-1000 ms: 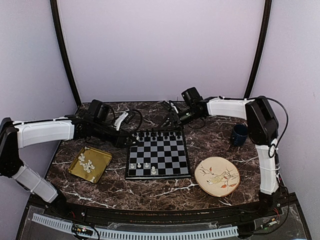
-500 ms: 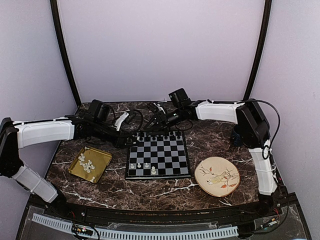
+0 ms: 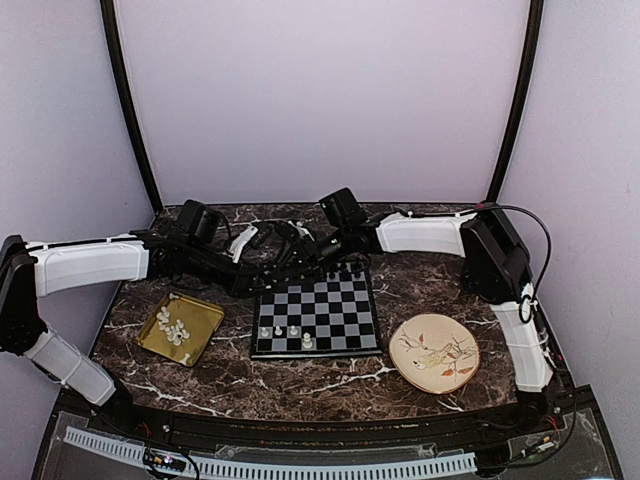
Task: Set up the chess pieces on the board
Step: Pass from the left arm to the right
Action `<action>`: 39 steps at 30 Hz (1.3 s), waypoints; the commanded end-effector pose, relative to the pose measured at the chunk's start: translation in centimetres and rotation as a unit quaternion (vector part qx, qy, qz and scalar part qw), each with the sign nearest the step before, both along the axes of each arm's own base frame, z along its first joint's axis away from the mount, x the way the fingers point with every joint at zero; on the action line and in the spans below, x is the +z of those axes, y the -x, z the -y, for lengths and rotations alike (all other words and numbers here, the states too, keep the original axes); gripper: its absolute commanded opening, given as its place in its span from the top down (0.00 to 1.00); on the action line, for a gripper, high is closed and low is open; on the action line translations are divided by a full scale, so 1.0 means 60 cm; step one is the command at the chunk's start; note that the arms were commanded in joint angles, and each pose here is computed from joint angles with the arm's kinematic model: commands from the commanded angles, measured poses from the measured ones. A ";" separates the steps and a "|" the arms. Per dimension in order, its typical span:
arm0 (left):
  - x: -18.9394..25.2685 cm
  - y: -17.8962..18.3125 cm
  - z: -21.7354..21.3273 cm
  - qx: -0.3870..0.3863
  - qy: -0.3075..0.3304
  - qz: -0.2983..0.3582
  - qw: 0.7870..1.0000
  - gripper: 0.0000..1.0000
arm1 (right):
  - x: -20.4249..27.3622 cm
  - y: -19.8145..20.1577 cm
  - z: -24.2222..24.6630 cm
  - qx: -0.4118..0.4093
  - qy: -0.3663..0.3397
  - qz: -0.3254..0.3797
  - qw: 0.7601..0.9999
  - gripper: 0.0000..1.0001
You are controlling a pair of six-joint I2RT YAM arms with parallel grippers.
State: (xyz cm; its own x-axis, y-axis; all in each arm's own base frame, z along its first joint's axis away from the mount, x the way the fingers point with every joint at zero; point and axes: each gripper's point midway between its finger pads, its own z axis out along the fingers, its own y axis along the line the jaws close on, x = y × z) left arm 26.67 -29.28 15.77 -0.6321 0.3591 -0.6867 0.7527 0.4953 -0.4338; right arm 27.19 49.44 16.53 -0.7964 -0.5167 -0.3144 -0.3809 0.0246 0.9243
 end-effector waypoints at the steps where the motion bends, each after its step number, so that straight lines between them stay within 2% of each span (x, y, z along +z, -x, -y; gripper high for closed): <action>1: 0.012 0.003 0.004 -0.008 0.001 0.009 1.000 0.88 | 0.007 0.007 -0.014 0.015 -0.018 0.006 1.000 0.58; 18: -0.005 -0.010 -0.003 0.012 -0.024 0.005 1.000 0.88 | 0.009 0.023 -0.023 0.027 -0.024 0.011 0.999 0.94; 20: -0.009 -0.013 -0.006 0.016 -0.030 0.004 0.999 0.85 | 0.010 0.022 -0.023 0.025 -0.026 0.014 0.999 0.97; 25: -0.015 -0.019 -0.012 0.026 -0.047 0.007 0.999 0.78 | 0.016 0.018 -0.024 0.021 -0.028 0.040 0.999 1.00; 28: -0.016 -0.022 -0.015 0.032 -0.053 0.010 0.998 0.65 | 0.015 0.011 -0.022 0.018 -0.023 0.076 0.997 1.00; 34: 0.005 -0.027 -0.027 0.043 -0.053 0.044 0.997 0.56 | -0.006 -0.010 0.003 0.002 0.017 0.159 0.987 1.00; 39: 0.036 -0.027 -0.039 0.048 -0.036 0.079 0.995 0.53 | -0.017 -0.028 0.046 -0.021 0.039 0.236 0.971 1.00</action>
State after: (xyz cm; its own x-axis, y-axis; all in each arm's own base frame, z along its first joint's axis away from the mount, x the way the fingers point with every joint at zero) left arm 28.18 -27.72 15.05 -0.6239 0.3842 -0.6806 0.7286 0.6010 -0.3286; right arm 28.07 48.79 14.37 -0.6889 -0.5282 -0.4964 -0.6239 0.0836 0.7770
